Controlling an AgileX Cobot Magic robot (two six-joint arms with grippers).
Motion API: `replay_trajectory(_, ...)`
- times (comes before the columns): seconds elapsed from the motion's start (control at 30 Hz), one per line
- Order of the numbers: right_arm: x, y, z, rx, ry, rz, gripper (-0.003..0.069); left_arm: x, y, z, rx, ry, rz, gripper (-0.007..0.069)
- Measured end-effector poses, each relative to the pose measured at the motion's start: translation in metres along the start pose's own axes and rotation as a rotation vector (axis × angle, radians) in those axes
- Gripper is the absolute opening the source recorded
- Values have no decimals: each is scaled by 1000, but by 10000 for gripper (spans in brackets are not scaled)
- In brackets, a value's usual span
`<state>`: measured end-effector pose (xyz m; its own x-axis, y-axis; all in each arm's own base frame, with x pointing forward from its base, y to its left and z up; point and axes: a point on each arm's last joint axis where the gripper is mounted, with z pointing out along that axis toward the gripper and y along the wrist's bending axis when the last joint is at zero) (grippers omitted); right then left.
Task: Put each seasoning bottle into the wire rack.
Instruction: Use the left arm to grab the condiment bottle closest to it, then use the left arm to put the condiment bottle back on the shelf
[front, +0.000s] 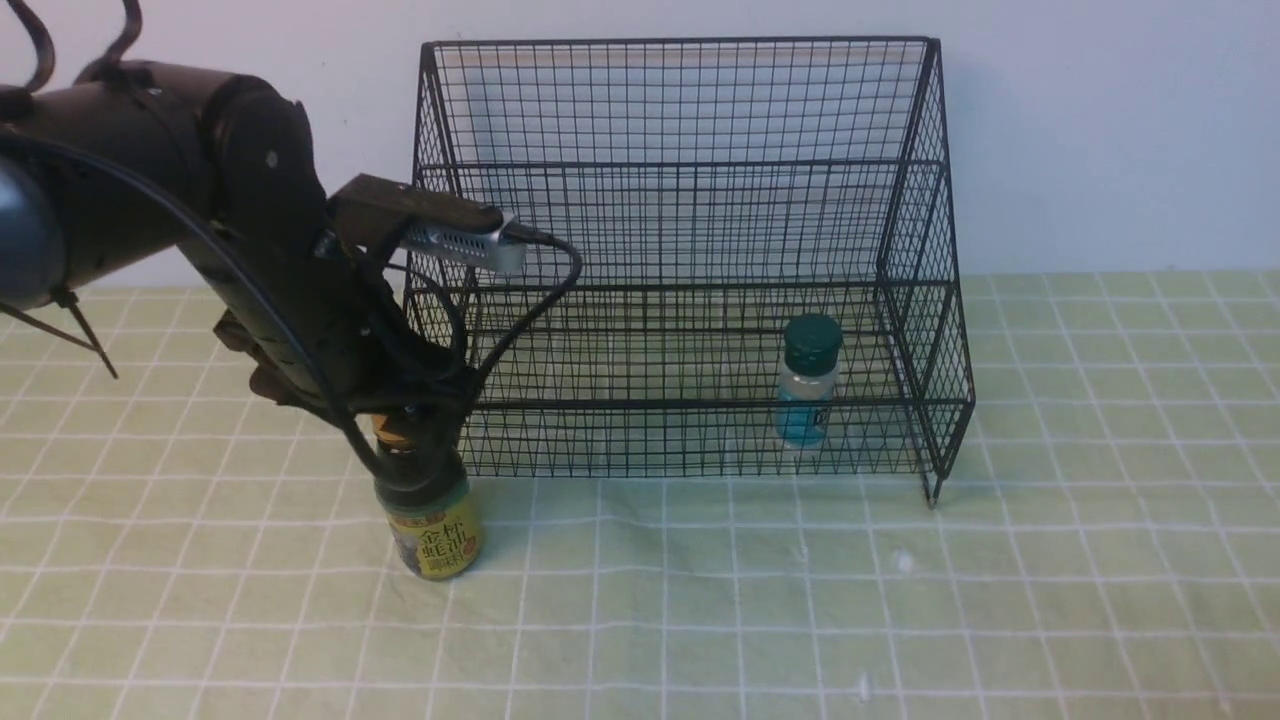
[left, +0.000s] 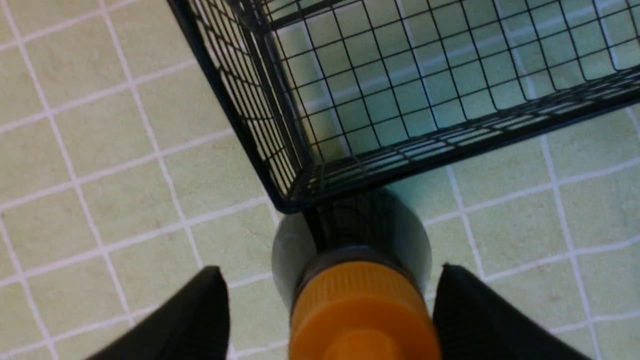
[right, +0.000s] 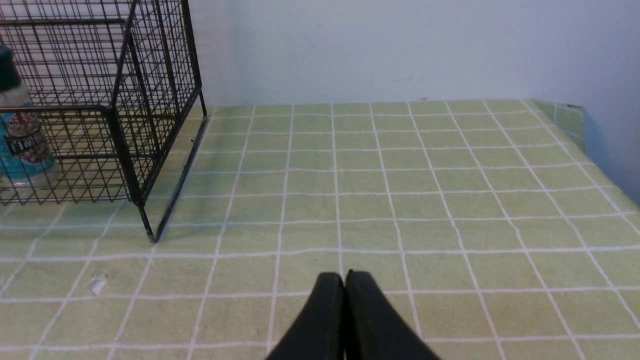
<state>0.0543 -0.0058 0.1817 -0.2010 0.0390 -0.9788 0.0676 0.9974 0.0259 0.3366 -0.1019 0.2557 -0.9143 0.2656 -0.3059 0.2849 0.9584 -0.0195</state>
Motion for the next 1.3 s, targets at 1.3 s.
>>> replay_trajectory(1.3, 0, 0, 0, 0, 0, 0, -15, -68, -34, -76, -26, -211, 138, 309)
